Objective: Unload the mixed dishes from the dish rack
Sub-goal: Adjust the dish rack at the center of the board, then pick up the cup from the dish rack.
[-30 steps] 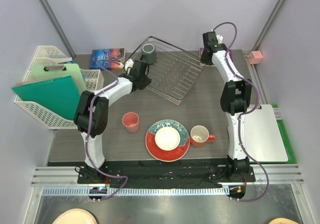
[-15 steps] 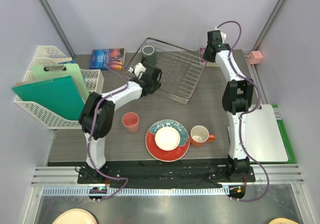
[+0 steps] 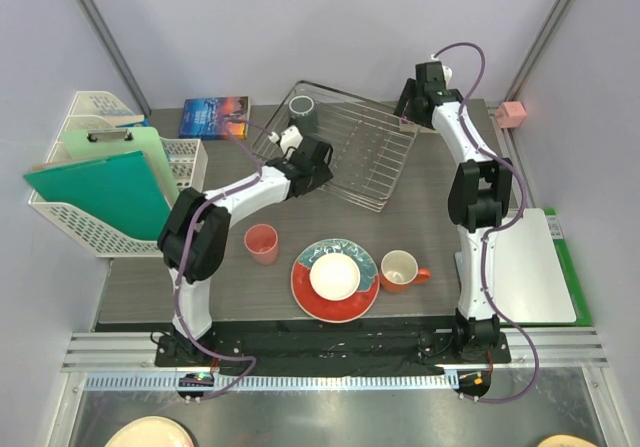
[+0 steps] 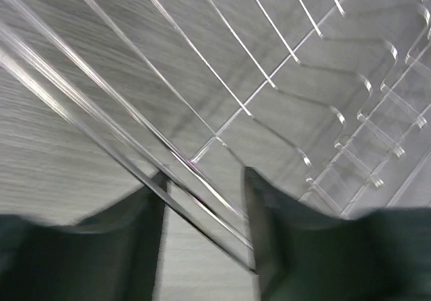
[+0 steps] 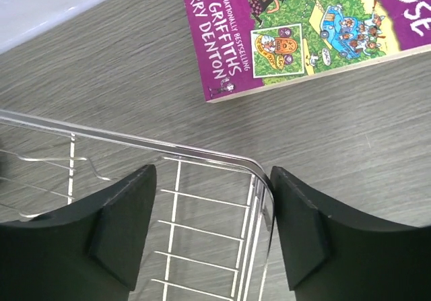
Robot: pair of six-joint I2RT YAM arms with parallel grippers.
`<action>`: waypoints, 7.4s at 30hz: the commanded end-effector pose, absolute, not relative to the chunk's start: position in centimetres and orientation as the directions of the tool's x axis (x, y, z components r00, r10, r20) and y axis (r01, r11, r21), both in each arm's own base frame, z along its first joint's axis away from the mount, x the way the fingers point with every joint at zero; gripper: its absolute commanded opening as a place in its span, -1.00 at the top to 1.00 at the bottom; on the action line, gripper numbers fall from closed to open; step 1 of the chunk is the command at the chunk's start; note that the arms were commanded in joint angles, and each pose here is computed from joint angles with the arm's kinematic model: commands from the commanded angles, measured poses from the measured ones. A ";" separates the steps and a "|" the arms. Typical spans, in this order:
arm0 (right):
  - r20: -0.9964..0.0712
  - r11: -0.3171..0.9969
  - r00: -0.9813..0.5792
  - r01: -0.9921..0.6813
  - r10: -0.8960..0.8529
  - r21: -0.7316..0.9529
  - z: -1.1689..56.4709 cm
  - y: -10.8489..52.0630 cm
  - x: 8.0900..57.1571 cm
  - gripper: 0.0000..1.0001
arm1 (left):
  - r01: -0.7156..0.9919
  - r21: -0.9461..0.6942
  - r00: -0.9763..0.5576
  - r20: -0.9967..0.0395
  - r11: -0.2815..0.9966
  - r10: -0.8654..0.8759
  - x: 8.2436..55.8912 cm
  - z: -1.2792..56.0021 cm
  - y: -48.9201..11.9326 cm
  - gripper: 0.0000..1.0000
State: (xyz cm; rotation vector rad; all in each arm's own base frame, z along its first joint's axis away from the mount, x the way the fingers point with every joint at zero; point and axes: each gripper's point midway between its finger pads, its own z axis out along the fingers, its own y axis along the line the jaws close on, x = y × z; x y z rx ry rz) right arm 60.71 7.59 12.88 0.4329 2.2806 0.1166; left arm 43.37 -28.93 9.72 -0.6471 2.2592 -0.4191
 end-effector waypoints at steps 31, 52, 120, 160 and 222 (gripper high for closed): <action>-0.677 0.926 -0.643 0.149 0.357 0.347 17.5 13.7 55.9 -0.60 | 0.105 -0.579 -0.591 -0.691 0.809 -0.417 41.8 21.2 -33.5 0.03; -0.725 0.882 -0.504 0.259 0.470 0.392 25.4 9.7 47.5 -0.62 | 0.083 -0.482 -0.514 -0.771 0.872 -0.377 48.0 25.4 -22.7 -1.00; -0.767 0.930 -0.615 0.361 0.182 -0.069 12.3 7.3 59.0 0.49 | -0.112 -0.251 -0.471 -0.838 0.961 -0.274 44.8 21.6 -15.5 -0.99; -0.782 0.782 -0.256 -0.127 0.568 0.610 33.1 15.0 38.0 -0.53 | 0.243 -0.017 -0.375 -0.924 0.970 0.078 64.0 19.9 -19.3 -0.50; -0.733 0.762 -0.353 -0.080 0.581 0.642 27.9 16.8 37.6 -0.49 | 0.322 -0.357 -0.178 -0.932 0.877 -0.315 63.8 28.8 -21.9 1.00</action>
